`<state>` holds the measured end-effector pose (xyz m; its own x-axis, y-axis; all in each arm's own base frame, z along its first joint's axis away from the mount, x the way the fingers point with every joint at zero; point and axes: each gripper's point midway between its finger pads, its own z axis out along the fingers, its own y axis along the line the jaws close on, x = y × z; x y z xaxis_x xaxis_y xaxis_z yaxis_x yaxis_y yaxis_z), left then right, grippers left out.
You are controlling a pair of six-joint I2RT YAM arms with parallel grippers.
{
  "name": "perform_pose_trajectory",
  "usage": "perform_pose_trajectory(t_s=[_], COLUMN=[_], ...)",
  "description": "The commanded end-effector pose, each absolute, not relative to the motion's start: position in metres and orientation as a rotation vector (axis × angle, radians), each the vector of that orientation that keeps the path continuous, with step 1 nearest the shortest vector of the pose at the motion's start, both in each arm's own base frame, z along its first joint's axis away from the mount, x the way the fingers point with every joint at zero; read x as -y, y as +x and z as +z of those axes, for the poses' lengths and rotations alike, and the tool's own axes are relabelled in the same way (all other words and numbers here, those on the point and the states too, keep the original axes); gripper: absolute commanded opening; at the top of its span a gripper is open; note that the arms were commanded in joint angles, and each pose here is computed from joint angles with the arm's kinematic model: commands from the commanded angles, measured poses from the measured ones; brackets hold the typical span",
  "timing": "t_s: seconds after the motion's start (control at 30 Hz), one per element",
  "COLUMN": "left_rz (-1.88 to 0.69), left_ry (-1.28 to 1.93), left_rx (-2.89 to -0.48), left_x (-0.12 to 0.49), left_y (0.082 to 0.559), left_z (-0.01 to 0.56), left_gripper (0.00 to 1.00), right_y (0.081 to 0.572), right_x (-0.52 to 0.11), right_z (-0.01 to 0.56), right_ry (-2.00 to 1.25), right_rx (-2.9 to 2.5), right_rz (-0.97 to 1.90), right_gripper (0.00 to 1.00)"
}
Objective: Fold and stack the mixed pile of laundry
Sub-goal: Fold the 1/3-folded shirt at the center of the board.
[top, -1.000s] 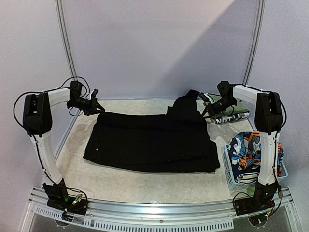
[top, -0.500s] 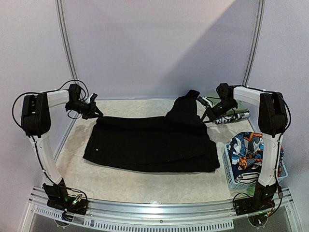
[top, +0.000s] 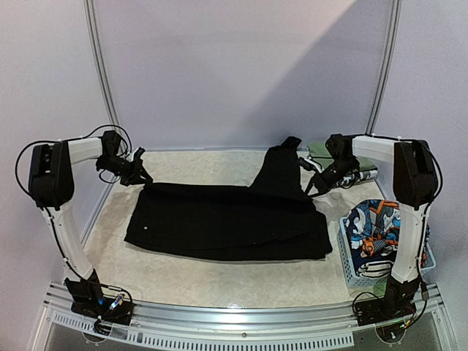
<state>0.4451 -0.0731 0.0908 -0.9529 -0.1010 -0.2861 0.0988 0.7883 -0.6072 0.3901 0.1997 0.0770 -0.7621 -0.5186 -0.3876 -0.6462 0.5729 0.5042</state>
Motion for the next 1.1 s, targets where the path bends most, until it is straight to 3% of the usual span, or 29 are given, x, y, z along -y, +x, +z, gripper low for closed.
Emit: perform_pose_trajectory(t_s=[0.0, 1.07], left_rz=[-0.891, -0.796], left_ry=[-0.006, -0.056], left_rx=[-2.685, -2.868], left_x=[0.065, 0.060], left_y=[0.434, 0.392], left_z=[0.100, 0.068], left_gripper=[0.00, 0.00], right_y=[0.378, 0.340], right_x=[-0.192, -0.184], right_z=[0.088, 0.041], right_ry=[-1.039, -1.219], right_rx=[-2.597, -2.718], right_rz=[0.891, 0.722], right_gripper=[0.00, 0.00])
